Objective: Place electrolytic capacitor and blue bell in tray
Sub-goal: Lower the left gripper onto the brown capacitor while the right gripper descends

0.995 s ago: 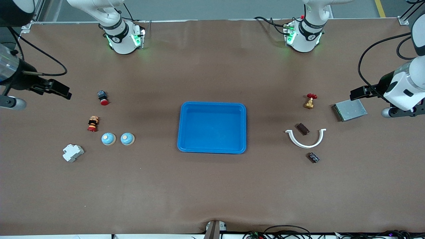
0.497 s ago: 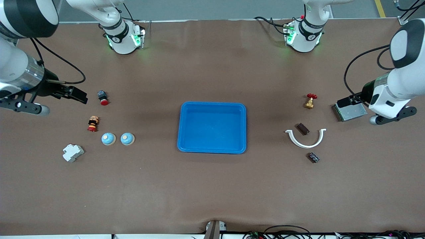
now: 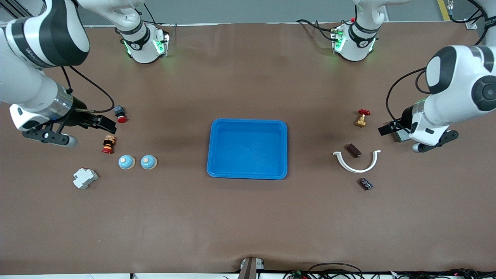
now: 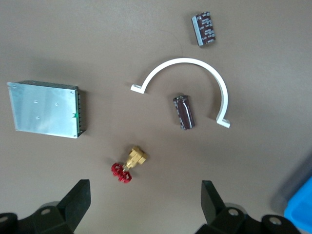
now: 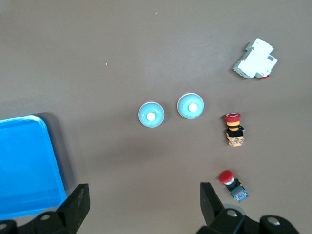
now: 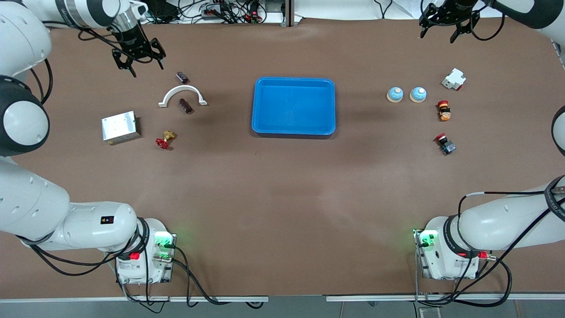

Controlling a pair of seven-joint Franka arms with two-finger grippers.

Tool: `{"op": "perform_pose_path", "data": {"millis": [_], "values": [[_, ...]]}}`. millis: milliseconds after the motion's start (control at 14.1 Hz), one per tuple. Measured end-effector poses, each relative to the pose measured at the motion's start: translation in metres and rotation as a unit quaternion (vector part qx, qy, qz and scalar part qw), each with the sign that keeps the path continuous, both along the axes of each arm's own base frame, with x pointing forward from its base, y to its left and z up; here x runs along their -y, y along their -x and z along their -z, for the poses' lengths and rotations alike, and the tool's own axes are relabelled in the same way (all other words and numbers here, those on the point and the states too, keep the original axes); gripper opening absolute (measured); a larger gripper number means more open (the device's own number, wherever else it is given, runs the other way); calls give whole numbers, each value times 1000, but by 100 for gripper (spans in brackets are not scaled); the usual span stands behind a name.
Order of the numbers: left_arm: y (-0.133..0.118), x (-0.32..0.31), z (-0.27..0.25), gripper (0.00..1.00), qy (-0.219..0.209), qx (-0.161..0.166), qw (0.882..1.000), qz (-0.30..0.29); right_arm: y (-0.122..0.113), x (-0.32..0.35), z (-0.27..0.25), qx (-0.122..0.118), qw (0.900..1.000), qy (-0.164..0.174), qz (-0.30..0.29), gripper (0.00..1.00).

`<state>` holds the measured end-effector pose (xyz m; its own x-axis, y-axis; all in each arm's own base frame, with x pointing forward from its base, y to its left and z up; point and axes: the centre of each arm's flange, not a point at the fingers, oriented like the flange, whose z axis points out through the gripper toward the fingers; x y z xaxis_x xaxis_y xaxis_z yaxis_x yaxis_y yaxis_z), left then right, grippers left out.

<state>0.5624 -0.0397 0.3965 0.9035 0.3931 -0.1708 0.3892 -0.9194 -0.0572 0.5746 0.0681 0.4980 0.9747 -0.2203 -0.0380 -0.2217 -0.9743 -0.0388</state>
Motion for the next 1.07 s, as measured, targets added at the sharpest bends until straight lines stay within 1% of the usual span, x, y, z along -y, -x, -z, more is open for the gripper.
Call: {"op": "perform_pose_path", "data": {"millis": [71,142,213,284,426,640,711,782,924,995,1066], "values": [[-3,0,14,96,0,2,1000,-7,0,0,6,2,1000,-1,3,100],[-7,1,28,96,0,6,1000,-25,0,-1,10,5,1000,-2,7,100],[-11,2,44,90,0,12,999,-48,0,-4,15,10,1000,-2,11,100],[-15,5,59,89,-1,15,998,-64,0,-8,23,17,1000,-3,12,100],[-19,14,81,89,1,14,997,-76,4,-16,41,22,1000,-3,12,100],[-26,15,116,88,6,25,996,-85,5,-20,58,20,1000,-2,12,100],[-28,15,130,86,7,25,996,-87,2,-20,66,21,1000,-2,13,100],[-29,14,144,86,8,23,996,-89,-1,-21,76,19,1000,-2,12,100],[-28,13,161,83,9,15,996,-91,-7,-30,102,12,1000,0,6,100],[-27,13,166,79,8,11,996,-94,-10,-34,116,11,1000,1,4,100],[-27,14,170,78,7,9,995,-99,-13,-37,129,11,1000,2,3,100]]}}
